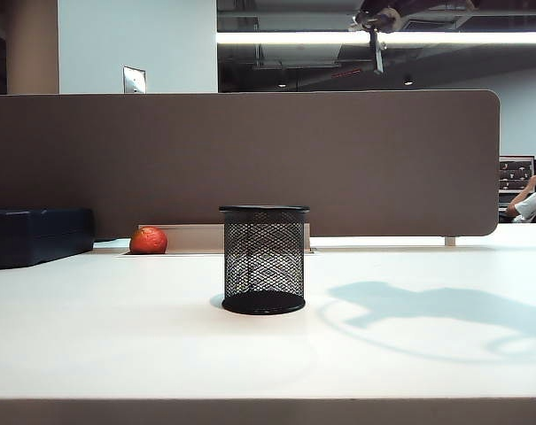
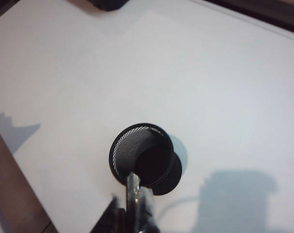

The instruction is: Pick up a bunch of keys from the table, then put them into the black basket.

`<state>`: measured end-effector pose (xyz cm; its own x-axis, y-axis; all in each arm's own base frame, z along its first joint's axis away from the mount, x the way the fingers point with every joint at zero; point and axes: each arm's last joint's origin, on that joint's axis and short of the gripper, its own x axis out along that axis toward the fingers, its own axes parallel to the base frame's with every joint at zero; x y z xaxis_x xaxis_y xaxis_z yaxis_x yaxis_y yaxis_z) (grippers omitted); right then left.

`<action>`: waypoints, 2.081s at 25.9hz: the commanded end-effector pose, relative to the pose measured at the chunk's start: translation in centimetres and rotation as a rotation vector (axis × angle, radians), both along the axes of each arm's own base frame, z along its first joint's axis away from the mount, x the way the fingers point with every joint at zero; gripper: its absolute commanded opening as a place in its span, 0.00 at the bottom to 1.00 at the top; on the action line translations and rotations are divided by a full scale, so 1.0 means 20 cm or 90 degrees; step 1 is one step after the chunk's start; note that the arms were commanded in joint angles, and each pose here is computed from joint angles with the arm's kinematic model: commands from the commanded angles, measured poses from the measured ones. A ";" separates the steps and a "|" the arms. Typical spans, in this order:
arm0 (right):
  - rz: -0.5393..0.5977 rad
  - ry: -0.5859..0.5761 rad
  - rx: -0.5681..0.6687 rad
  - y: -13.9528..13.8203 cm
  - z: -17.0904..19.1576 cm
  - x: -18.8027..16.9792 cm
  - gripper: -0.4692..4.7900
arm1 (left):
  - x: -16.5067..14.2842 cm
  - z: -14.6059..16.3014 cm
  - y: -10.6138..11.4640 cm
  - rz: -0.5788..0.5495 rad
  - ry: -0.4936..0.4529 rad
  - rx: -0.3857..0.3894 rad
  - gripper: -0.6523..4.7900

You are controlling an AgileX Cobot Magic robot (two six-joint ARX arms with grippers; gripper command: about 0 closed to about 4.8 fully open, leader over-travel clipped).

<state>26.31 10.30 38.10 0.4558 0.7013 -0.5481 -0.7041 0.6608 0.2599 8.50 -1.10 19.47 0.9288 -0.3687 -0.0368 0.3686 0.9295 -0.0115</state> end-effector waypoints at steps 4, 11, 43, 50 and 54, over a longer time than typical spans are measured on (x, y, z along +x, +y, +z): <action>0.022 -0.008 0.037 0.01 0.02 -0.01 0.08 | 0.00 0.01 -0.01 -0.034 -0.006 -0.003 0.11; 0.049 -0.010 0.079 0.02 0.00 0.02 0.08 | -0.01 -0.01 -0.01 -0.066 0.020 -0.005 0.11; 0.122 0.081 0.125 0.35 -0.48 0.22 0.08 | -0.01 -0.02 -0.01 -0.065 0.034 -0.006 0.11; 0.111 0.117 0.120 0.38 -0.59 0.28 0.08 | -0.01 -0.02 -0.01 -0.065 0.034 -0.006 0.11; 0.105 0.127 0.113 0.39 -0.64 0.30 0.08 | -0.01 -0.02 -0.01 -0.065 0.034 -0.006 0.11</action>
